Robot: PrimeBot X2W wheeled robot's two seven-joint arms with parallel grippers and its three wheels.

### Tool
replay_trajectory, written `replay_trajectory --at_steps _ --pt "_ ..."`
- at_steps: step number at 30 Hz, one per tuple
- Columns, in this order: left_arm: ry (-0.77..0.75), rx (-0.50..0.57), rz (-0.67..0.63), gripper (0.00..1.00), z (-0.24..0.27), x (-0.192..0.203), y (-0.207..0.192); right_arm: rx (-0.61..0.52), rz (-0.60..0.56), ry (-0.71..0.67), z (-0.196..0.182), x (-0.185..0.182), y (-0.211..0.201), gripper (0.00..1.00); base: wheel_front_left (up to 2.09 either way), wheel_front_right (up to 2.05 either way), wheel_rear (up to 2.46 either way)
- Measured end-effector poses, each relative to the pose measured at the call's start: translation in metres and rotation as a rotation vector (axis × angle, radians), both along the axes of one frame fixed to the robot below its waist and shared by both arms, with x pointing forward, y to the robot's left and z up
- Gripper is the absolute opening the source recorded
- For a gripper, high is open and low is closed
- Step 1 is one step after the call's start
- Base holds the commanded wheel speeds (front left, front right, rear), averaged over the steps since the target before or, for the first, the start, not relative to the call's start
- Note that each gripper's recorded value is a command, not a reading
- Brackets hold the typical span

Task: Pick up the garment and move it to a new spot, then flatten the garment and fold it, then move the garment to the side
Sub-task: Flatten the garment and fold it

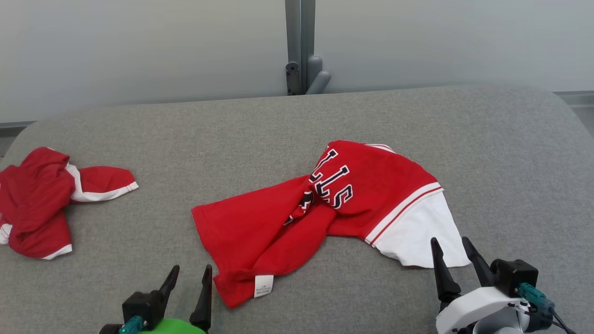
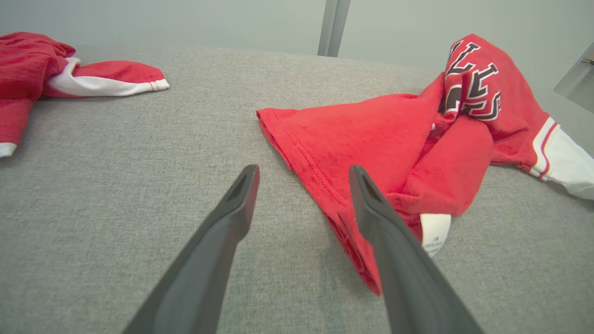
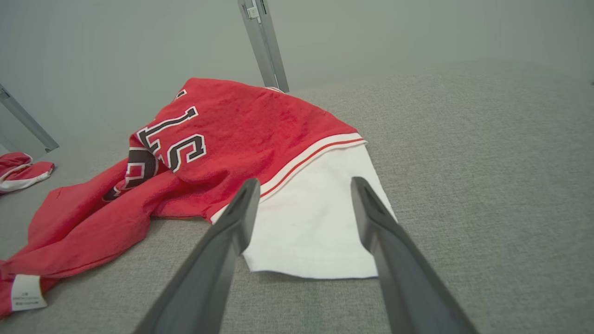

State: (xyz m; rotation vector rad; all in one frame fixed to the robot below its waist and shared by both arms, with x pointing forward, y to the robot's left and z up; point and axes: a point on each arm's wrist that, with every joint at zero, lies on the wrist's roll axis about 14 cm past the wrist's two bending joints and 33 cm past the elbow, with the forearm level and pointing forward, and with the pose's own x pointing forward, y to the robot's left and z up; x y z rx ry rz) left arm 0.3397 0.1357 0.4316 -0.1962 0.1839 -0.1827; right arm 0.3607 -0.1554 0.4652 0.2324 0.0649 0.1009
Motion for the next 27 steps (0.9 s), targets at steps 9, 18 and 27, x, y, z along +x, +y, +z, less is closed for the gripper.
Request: replay_trajectory --at_steps 9,18,27 --pt "0.009 -0.024 -0.006 1.0 0.005 0.046 -0.008 -0.017 0.001 0.018 -0.006 -0.001 -0.001 1.0 0.0 0.0 0.0" --pt "0.173 -0.05 -0.003 1.0 -0.037 0.061 -0.014 -0.025 -0.025 0.051 -0.017 0.004 -0.01 1.0 0.0 0.0 0.0" --pt "0.25 -0.065 -0.045 0.0 -0.056 0.067 -0.029 -0.027 -0.03 0.075 -0.025 0.011 -0.012 1.0 0.0 0.0 0.0"
